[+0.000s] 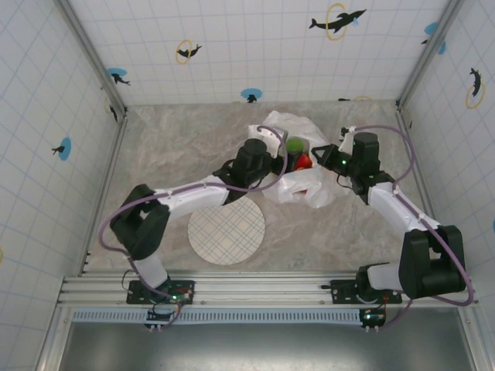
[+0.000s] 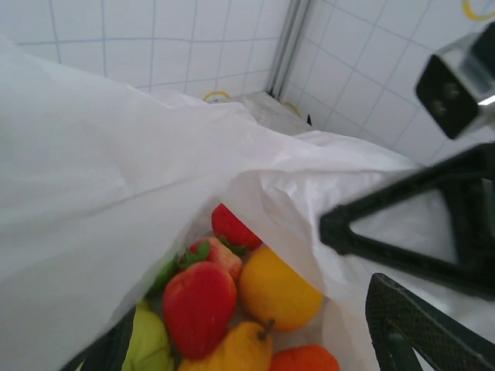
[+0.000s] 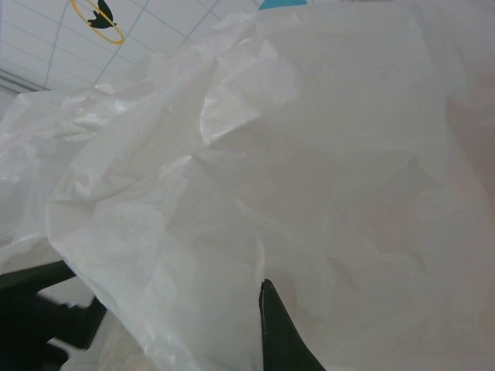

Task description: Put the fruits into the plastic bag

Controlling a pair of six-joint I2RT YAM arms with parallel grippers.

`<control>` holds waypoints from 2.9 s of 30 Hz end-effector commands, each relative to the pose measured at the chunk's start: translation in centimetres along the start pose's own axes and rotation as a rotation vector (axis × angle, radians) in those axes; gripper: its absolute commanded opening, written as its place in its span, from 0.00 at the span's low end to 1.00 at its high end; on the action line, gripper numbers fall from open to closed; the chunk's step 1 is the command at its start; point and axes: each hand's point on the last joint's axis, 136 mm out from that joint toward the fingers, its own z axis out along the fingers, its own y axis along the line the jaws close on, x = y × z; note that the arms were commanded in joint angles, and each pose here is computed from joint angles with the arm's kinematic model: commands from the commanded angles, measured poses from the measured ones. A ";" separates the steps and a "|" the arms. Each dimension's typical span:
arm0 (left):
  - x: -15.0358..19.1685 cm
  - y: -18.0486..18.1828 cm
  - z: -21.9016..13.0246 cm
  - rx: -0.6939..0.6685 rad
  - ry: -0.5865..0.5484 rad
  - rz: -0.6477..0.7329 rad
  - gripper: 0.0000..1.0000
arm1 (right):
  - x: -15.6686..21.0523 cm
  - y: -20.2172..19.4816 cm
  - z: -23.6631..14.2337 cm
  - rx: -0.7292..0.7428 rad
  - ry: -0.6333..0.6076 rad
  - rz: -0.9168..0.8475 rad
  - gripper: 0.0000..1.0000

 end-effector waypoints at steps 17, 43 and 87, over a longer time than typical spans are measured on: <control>3.1 3.5 -11.1 -0.014 0.050 -0.283 0.75 | -1.1 0.3 -0.2 -0.003 -0.028 -0.035 0.00; 7.6 6.6 -2.9 0.077 0.166 -0.621 0.11 | -0.6 -0.3 -0.2 0.013 -0.013 -0.044 0.00; -9.2 4.1 -5.6 0.112 -0.035 -0.362 0.00 | -4.4 3.9 -3.8 -0.046 -0.125 -0.075 0.00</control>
